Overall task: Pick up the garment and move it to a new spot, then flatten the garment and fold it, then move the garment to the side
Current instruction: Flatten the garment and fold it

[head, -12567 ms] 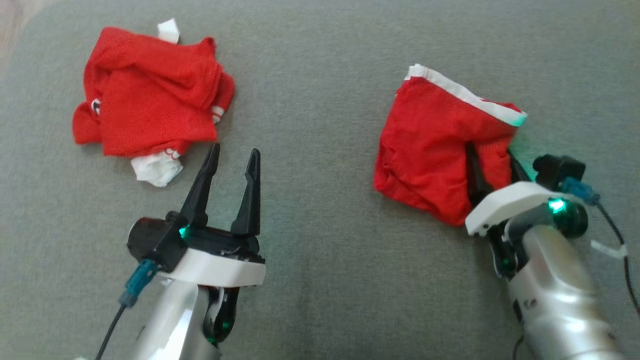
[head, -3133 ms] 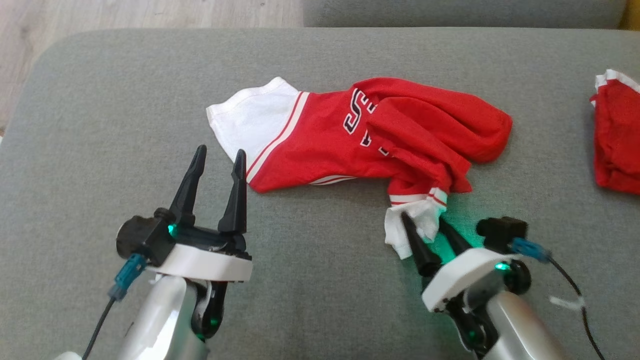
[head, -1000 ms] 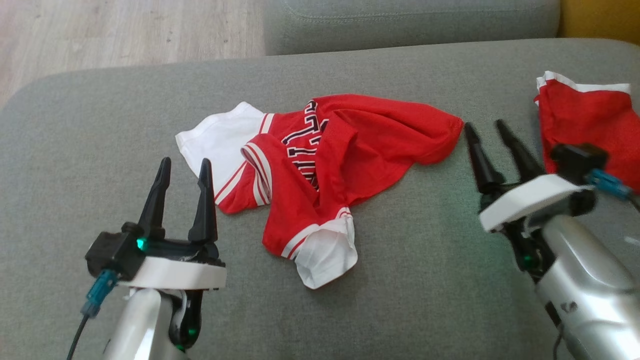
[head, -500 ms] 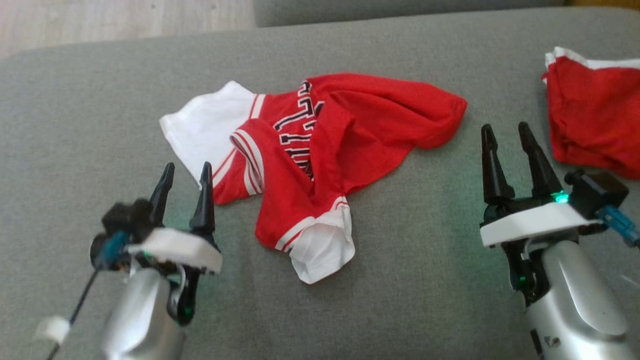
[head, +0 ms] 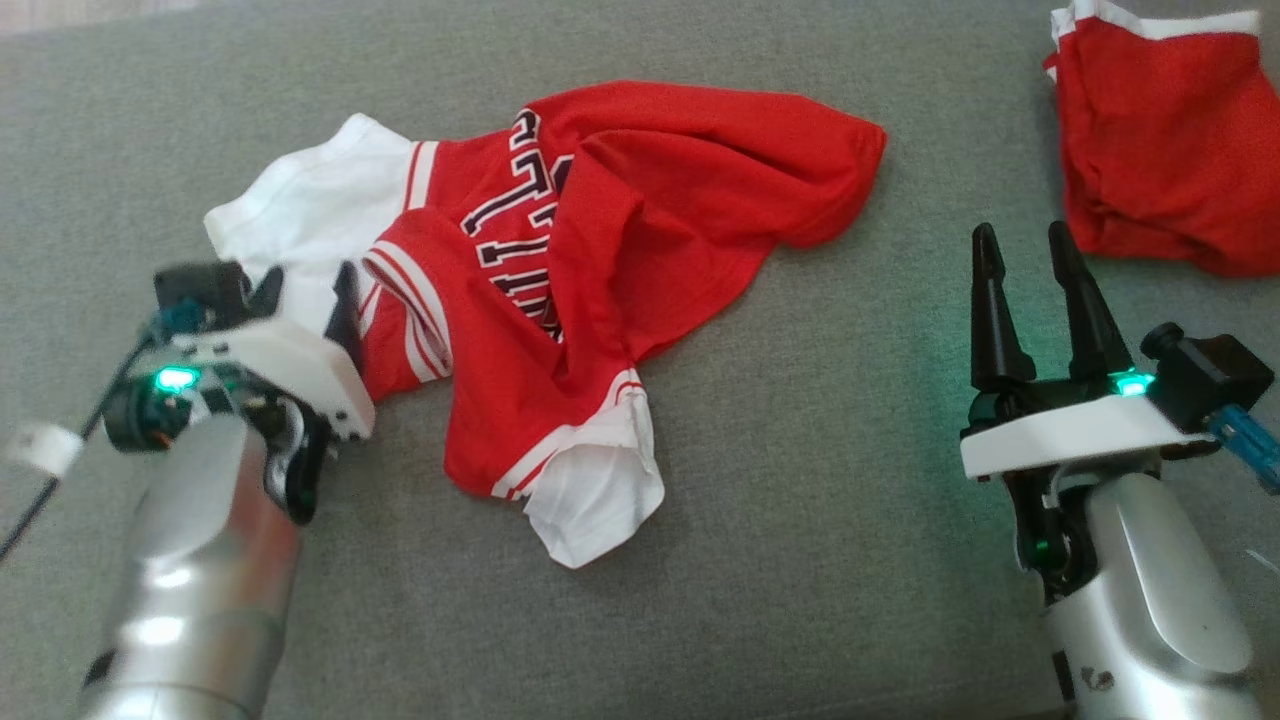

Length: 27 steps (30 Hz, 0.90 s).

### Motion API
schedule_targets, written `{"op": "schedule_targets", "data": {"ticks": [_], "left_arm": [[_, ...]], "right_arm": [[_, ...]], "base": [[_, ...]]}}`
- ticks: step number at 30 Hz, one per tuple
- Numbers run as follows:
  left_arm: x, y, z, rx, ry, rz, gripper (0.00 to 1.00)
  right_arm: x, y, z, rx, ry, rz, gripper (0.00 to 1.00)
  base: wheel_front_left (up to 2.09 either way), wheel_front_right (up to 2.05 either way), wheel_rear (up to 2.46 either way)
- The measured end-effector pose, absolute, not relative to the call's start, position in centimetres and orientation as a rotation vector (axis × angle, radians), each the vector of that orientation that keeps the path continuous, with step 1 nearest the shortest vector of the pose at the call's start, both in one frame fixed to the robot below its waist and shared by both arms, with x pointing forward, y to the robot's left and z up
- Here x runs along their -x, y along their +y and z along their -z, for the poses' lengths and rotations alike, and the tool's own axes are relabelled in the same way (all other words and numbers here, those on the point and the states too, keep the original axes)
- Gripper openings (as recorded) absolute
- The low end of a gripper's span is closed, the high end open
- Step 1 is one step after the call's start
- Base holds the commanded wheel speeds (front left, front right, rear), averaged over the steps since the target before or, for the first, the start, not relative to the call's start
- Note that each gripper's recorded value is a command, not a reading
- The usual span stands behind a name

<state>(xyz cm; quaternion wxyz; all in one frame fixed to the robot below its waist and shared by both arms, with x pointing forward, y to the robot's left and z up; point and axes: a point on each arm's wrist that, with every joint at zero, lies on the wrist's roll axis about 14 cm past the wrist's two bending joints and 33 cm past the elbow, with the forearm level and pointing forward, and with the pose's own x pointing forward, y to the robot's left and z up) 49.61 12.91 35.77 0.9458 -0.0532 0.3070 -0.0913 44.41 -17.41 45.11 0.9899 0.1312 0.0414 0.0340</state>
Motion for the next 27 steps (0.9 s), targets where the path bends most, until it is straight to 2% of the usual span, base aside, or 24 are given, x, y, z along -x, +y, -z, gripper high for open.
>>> {"op": "schedule_targets", "data": {"ticks": [1, 2, 6, 11, 14, 20, 27], "left_arm": [[-50.0, 12.8, -35.7, 0.105, 0.636, 0.193, 0.27], [-50.2, 12.7, -35.7, 0.102, 0.642, 0.197, 0.0], [-50.5, 12.7, -35.6, 0.08, 0.652, 0.219, 0.0], [-51.6, 13.4, -36.3, 0.043, 0.571, 0.221, 0.0], [-54.4, 14.6, -38.5, -0.005, 0.476, 0.215, 0.0], [-62.4, 14.6, -47.4, -0.141, 0.192, 0.252, 0.0], [-66.8, 13.0, -51.7, -0.259, 0.03, 0.312, 0.0]], "right_arm": [[-44.4, -17.6, -45.0, -0.26, 0.087, -0.062, 1.0], [-44.4, -17.7, -44.9, -0.256, 0.088, -0.06, 1.0], [-44.3, -17.8, -44.8, -0.258, 0.088, -0.055, 1.0], [-44.4, -17.8, -44.6, -0.261, 0.093, -0.052, 1.0], [-44.5, -17.8, -44.3, -0.26, 0.099, -0.051, 1.0], [-45.9, -17.7, -44.5, -0.251, 0.082, -0.062, 1.0], [-46.1, -18.0, -43.2, -0.24, 0.111, -0.055, 1.0]], "base": [[0.0, 0.0, 0.0], [0.0, 0.0, 0.0], [0.0, 0.0, 0.0], [0.0, 0.0, 0.0], [0.0, 0.0, 0.0], [0.0, 0.0, 0.0], [0.0, 0.0, 0.0]]}}
